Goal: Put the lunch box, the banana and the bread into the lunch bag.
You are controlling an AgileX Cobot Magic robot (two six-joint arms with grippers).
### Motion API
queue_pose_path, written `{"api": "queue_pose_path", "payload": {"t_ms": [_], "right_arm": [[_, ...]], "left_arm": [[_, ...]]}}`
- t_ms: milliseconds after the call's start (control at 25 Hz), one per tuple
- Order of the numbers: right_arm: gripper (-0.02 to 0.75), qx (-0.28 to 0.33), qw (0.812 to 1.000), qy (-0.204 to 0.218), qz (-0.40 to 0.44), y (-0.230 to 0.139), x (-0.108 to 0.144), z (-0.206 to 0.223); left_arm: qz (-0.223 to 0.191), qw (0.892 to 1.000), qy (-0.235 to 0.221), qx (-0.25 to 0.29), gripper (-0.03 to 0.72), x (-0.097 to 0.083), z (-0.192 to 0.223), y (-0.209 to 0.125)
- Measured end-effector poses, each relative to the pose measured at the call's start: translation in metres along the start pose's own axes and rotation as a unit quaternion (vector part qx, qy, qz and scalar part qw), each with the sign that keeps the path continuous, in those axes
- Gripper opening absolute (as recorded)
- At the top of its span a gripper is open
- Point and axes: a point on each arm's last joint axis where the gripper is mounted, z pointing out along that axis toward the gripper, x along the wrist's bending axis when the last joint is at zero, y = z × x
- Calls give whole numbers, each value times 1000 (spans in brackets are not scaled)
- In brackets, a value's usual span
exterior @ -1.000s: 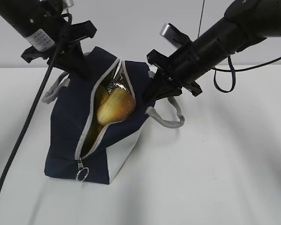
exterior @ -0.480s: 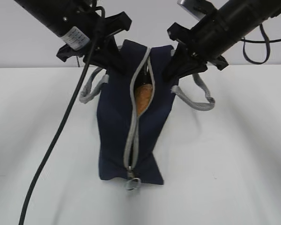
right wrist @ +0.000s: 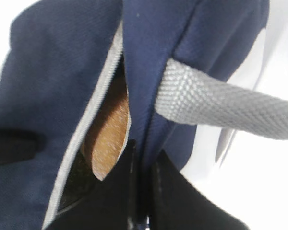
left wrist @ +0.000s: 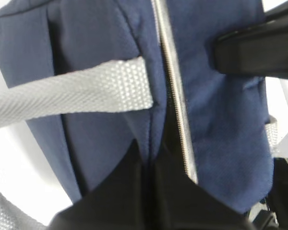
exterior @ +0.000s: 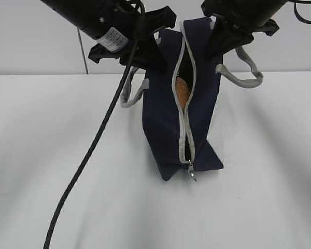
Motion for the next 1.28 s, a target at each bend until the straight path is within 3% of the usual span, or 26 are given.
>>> {"api": "queue_pose_path", "payload": {"t_ms": [280,520,880,960,1040,1200,1280], "right_arm": [[-5,22,1000,0,10,1,-9,20],[-5,39,999,3,19,1,-17,38],[3,47,998,6,27,2,-23,52],[55,47,998,6,27,2,-23,52],[157,46,999,7,27,2,-23,52],[430,44,998,13,30,2,-22,52],[489,42,998,21,33,3,-20,52]], "left_arm": [[-4,1000,5,-22,-3,1,1,4],[-34,999,18,-12,-3,21,24,5],[-30,999,29,-12,0,27,31,5],[-24,999,36,-11,27,28,31,5],[-16,999,44,-10,107,30,31,5],[-8,999,53,5,377,31,31,2],[-6,998,56,17,447,32,31,0]]}}
